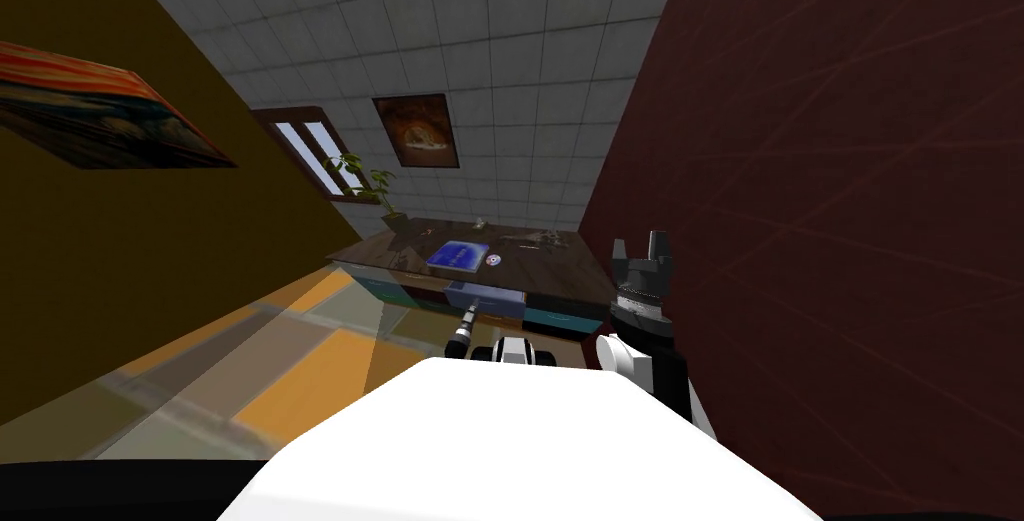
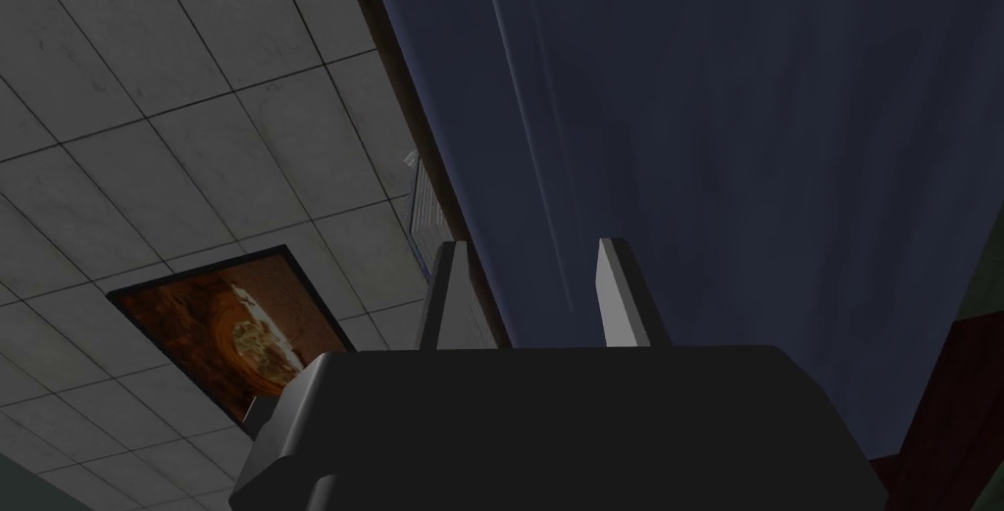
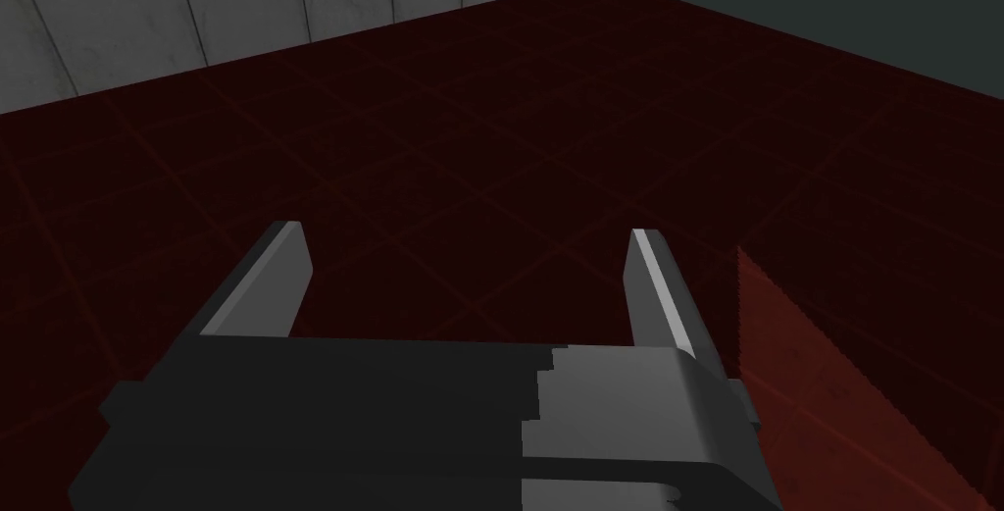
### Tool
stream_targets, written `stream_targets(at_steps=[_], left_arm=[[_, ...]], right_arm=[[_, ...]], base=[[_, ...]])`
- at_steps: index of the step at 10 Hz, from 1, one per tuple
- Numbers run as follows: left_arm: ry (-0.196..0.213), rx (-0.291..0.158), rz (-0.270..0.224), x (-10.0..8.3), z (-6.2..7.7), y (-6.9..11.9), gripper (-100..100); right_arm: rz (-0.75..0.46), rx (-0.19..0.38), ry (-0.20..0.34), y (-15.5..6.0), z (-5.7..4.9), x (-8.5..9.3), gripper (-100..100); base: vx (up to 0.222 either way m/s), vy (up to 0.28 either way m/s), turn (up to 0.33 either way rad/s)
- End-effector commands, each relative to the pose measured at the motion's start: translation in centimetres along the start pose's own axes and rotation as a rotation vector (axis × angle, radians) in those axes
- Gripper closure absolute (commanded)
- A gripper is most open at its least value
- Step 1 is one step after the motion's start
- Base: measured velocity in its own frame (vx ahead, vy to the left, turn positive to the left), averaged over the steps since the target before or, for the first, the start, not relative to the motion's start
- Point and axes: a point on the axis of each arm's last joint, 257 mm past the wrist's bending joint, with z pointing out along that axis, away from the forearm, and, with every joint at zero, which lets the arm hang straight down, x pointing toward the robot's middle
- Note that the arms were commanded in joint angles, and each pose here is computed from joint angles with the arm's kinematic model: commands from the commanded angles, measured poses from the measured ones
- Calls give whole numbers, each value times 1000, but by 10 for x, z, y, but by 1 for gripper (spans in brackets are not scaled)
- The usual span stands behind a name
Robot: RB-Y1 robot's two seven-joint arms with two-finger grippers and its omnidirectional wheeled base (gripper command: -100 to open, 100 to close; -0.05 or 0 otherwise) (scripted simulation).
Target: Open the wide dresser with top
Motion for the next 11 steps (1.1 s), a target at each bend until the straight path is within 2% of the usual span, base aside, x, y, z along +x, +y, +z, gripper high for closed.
stream_targets(at_steps=[1, 2, 7, 9, 10, 11], left_arm=[[1, 57, 4, -1, 17, -22, 100], [3, 16, 2, 1, 8, -7, 100], [11, 56, 5, 1, 8, -20, 100], [11, 56, 5, 1, 8, -20, 100], [14, 21, 3, 3, 0, -9, 100], [18, 26, 3, 4, -4, -10, 100]], right_arm=[[0, 0, 0, 0, 0, 0, 0], [0, 0, 0, 0, 0, 0, 0], [0, 0, 0, 0, 0, 0, 0], [0, 0, 0, 0, 0, 0, 0], [0, 0, 0, 0, 0, 0, 0], [0, 0, 0, 0, 0, 0, 0]], base=[[-131, 19, 14], [-64, 11, 0], [-152, 9, 22], [-76, 16, -2], [-10, 5, -1], [-129, 17, 32]])
